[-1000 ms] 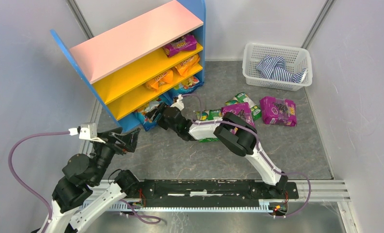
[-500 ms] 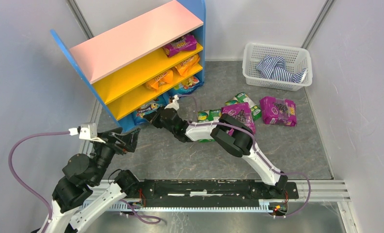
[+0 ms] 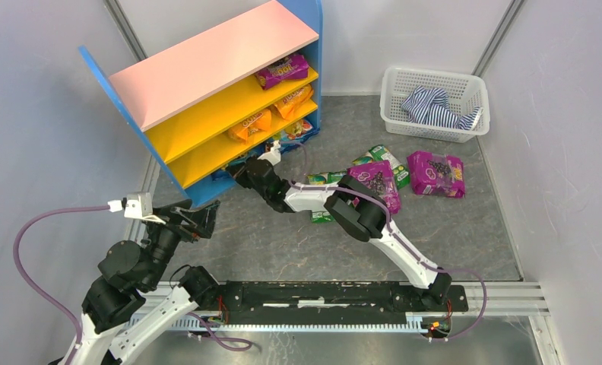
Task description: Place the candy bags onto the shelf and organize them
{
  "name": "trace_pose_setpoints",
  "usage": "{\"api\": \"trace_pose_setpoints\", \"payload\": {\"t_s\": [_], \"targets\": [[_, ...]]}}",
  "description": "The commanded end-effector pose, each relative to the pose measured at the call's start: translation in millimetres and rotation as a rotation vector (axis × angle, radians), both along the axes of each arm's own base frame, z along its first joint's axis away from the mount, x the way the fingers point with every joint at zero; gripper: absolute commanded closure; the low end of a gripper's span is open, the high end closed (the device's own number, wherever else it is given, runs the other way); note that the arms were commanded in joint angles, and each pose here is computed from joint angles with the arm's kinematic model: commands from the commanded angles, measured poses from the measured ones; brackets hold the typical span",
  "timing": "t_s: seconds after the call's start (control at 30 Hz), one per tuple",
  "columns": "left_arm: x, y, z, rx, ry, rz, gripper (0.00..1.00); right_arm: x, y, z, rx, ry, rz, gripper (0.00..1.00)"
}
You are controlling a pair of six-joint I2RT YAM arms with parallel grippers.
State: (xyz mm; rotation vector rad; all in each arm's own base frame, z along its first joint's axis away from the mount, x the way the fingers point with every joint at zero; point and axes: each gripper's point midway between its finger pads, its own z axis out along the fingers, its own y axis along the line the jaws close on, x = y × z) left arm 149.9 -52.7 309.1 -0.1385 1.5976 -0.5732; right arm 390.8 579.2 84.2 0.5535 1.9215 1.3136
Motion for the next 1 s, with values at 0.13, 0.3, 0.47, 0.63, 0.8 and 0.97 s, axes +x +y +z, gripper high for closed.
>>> {"api": "trace_pose_setpoints", "payload": {"t_s": [0.13,0.3,0.47,0.63,0.8,0.97], "targets": [[5.3,0.6,1.5,0.002,0.001,0.026,0.00,30.0,-10.3,30.2,-0.021,-0.098,-0.047,0.68],[4.0,2.0,3.0,-0.005,-0.007,0.026,0.00,14.4,-15.4,34.5,-0.067,-0.111,0.021,0.48],[3.1,3.2,4.1,-0.011,-0.012,0.027,0.00,-5.2,-30.3,32.6,-0.088,-0.091,0.063,0.37],[2.2,4.0,4.2,-0.015,-0.016,0.027,0.00,-15.3,-47.8,33.2,-0.105,-0.114,0.067,0.39],[2.2,4.1,4.1,-0.016,-0.016,0.028,0.00,-8.0,-48.7,28.3,-0.104,-0.123,0.056,0.50],[5.2,0.4,1.2,0.003,0.001,0.024,0.00,4.6,-41.6,25.4,-0.089,-0.125,0.041,0.73]]}}
